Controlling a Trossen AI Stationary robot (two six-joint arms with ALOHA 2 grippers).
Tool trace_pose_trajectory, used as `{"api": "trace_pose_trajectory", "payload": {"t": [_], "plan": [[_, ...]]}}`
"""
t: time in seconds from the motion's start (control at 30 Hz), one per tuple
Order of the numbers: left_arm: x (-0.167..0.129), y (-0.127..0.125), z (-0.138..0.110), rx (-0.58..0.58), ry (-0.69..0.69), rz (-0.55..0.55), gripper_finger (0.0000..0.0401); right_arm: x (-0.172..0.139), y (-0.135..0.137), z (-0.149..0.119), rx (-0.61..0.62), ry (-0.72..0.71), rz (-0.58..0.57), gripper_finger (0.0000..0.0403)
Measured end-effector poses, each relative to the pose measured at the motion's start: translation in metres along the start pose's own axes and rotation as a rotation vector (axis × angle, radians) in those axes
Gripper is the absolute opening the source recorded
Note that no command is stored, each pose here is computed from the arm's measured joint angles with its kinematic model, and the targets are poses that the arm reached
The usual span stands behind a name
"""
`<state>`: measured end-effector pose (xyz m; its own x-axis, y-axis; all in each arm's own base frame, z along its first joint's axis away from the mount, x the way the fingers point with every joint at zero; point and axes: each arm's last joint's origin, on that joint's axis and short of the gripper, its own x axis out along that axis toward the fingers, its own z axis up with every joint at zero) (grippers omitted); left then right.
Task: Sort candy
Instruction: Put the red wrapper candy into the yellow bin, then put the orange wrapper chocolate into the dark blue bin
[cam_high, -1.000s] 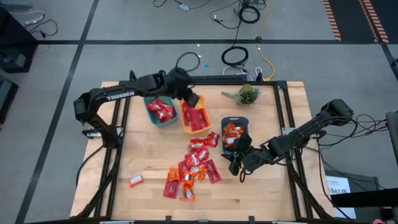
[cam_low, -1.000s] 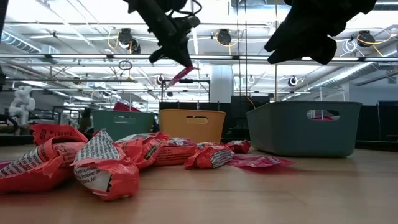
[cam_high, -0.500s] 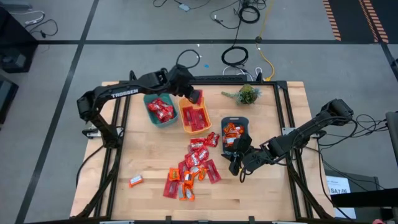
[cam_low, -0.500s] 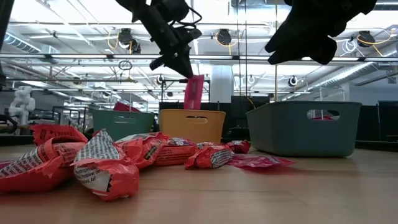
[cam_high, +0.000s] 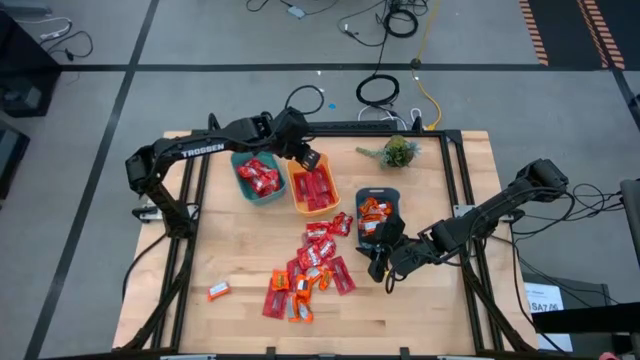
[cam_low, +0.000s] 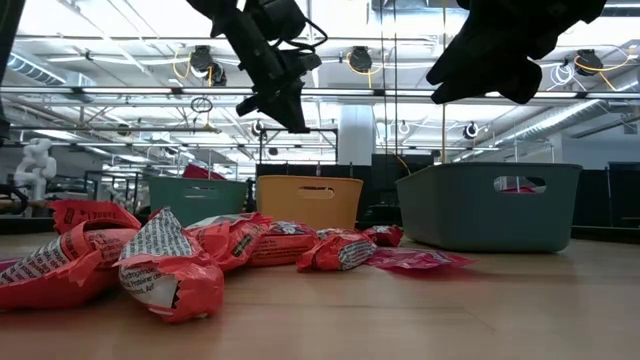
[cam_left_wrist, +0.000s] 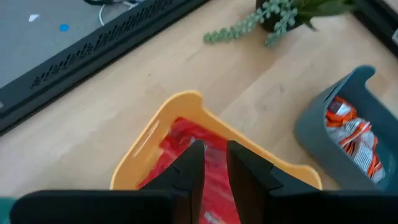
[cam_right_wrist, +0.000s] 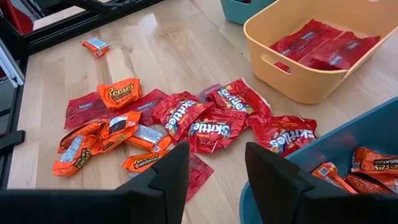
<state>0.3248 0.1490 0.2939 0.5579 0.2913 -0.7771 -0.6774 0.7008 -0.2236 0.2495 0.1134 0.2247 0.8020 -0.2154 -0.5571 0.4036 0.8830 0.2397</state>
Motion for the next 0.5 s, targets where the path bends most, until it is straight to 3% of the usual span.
{"api": "trace_pose_trajectory", "payload": {"t": [0.5], "plan": [[-0.0014,-0.0048,-0.0030,0.012,0.012,-0.010,0.0077,-0.0001,0.0001,0.0000,0.003,0.000,0.000,0.0148]]}}
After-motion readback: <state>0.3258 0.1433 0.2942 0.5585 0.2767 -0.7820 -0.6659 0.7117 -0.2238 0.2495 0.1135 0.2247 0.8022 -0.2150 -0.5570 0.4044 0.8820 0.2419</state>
